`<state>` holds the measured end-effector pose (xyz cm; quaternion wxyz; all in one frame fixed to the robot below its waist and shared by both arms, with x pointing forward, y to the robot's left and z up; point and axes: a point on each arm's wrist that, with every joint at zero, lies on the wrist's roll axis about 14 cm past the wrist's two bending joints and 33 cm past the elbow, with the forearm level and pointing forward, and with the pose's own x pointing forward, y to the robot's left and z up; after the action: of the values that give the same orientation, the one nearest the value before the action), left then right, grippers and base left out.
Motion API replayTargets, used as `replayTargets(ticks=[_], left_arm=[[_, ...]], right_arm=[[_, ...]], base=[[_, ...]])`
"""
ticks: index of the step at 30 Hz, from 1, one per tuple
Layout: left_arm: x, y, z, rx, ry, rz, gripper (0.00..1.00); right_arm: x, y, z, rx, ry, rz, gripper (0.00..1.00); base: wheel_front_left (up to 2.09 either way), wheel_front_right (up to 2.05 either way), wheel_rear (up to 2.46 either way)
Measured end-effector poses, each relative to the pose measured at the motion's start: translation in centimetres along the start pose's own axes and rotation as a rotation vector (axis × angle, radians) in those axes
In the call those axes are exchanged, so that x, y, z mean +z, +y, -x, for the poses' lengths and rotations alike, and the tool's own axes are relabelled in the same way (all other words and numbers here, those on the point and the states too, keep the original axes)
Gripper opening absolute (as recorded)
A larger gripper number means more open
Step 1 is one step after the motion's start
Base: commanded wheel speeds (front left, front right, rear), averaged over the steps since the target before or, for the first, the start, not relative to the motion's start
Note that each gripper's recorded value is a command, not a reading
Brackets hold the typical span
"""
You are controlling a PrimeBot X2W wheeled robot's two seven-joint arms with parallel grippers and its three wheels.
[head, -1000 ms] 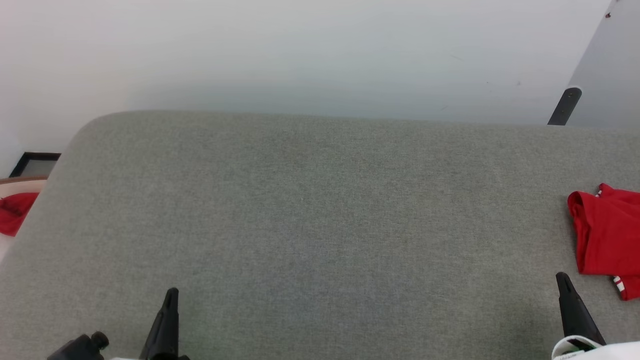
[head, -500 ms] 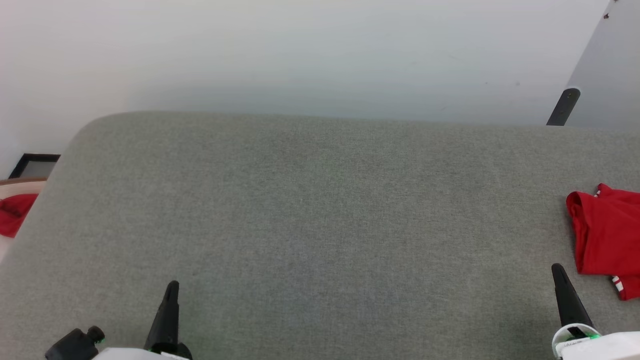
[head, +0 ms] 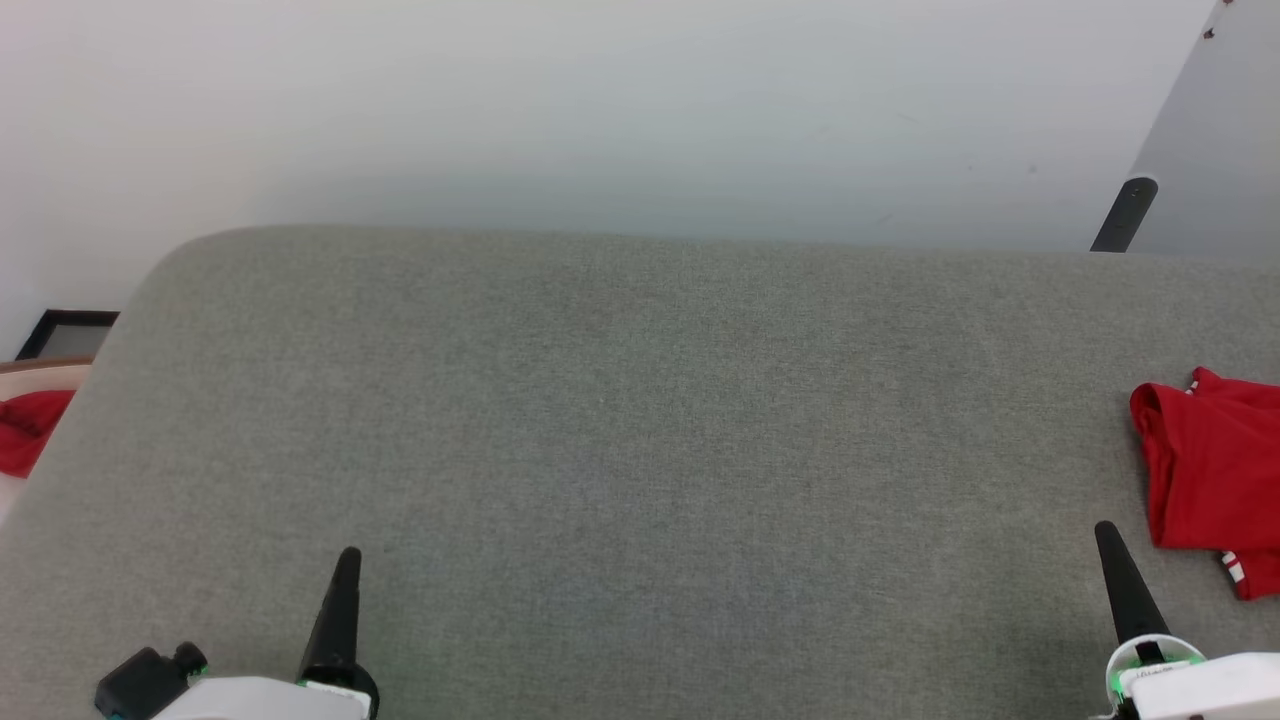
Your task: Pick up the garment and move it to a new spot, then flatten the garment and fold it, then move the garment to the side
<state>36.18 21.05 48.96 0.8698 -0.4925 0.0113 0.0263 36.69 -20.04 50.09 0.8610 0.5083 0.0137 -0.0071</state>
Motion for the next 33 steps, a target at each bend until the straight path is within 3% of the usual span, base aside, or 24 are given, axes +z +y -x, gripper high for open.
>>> replayTargets(ticks=[33], left_arm=[[-0.2, -0.8, -1.4, -0.009, 0.013, 0.309, 0.0]], right_arm=[[0.1, 0.2, -1.3, 0.011, -0.004, -0.291, 0.0]], base=[[0.0, 0.0, 0.0]])
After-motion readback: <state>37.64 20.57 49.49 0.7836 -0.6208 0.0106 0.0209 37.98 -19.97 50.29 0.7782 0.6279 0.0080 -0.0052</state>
